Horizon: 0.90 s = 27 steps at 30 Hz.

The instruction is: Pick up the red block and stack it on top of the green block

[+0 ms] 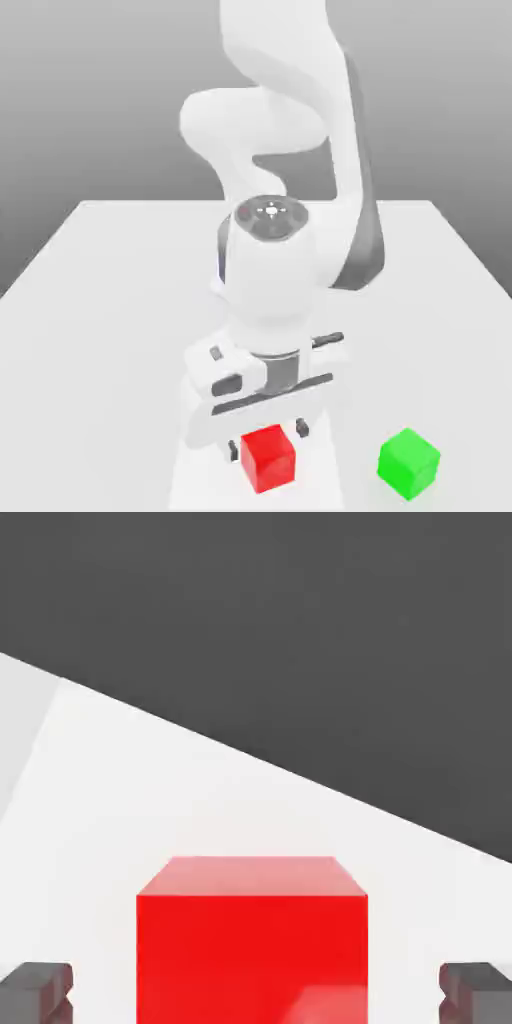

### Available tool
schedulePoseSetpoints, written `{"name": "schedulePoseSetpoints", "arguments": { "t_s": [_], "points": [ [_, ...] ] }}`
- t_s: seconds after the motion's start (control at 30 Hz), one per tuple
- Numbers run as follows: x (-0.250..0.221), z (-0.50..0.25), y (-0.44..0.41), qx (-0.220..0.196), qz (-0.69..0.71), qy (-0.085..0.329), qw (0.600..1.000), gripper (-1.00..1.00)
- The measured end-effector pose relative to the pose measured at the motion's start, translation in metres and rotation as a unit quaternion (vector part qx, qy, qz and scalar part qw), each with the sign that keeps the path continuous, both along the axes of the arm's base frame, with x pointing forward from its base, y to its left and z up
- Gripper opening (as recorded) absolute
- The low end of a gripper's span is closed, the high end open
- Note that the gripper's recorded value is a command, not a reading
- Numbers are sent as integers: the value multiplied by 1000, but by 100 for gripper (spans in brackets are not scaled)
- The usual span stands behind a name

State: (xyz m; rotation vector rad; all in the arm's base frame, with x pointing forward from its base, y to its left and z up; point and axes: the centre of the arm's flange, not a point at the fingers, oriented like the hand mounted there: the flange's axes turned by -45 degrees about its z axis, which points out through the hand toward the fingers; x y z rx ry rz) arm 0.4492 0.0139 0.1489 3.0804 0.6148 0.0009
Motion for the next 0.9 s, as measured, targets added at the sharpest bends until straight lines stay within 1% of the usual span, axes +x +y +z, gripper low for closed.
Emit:
{"name": "schedulePoseSetpoints", "arguments": {
  "t_s": [0.2, 0.37, 0.5, 0.63, 0.7, 0.77, 0.8, 0.9],
  "points": [
    [0, -1, 0, 0, 0, 1, 1000, -100],
    [0, 51, 0, 0, 1, 1, 1000, -100],
    [6, 74, 67, 1, 148, 1, 989, -100],
    [0, 91, 148, 1, 317, 1, 948, -100],
    [-2, 77, 166, 0, 353, 1, 936, -100],
    [-3, 53, 171, 0, 362, 1, 932, -100],
    [-4, 40, 171, 0, 363, 1, 932, 100],
    [-4, 40, 171, 0, 363, 1, 932, 100]
  ]
}}
